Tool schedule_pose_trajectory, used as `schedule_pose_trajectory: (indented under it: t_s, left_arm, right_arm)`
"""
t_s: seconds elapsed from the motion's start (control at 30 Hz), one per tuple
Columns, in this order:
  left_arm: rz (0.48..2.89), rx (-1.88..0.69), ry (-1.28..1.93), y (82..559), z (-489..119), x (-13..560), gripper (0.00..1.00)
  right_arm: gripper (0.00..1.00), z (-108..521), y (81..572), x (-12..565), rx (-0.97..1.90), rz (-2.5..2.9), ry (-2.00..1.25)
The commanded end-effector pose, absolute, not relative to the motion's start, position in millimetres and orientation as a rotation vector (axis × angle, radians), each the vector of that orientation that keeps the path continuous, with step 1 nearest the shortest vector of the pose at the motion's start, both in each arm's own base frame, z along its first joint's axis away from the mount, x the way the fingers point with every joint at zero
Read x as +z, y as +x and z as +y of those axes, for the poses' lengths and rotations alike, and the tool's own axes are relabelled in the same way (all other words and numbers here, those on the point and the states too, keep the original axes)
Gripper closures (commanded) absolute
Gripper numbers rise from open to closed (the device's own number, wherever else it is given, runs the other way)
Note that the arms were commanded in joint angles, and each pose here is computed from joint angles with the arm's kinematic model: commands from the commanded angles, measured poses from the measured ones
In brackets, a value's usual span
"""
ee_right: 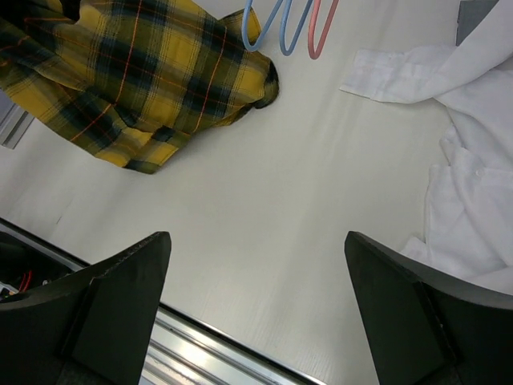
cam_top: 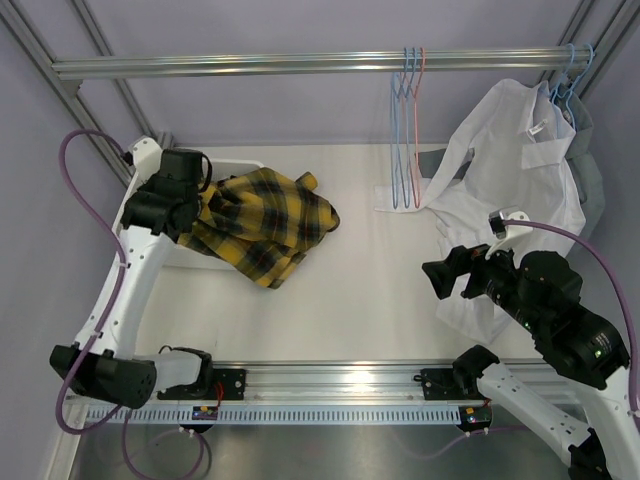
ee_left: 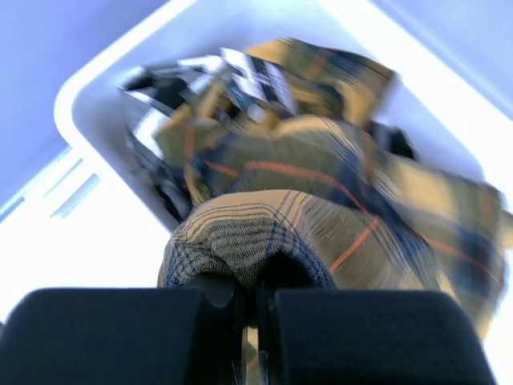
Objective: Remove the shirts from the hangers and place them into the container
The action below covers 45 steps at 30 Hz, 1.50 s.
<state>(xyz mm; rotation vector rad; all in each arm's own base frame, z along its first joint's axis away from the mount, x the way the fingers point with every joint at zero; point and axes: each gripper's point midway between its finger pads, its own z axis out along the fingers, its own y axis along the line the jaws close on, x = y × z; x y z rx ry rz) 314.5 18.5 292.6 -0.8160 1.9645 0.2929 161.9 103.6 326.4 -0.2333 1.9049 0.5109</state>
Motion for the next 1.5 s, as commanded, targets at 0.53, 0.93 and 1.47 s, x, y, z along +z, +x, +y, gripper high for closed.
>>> schedule_pose_trajectory:
  t_s: [0.53, 0.93, 1.47]
  left_arm:
    - [2.346, 0.338, -0.954, 420, 107, 114, 0.83]
    - [2.377, 0.323, -0.979, 401, 112, 120, 0.36]
    - [2.046, 0.060, -0.772, 326, 31, 292, 0.01]
  right_arm:
    - [0.01, 114, 172, 334, 0.554, 1.909, -0.184]
    - [0.01, 113, 173, 335, 0.553, 1.903, -0.177]
    - [0.01, 122, 170, 338, 0.580, 1.871, -0.281]
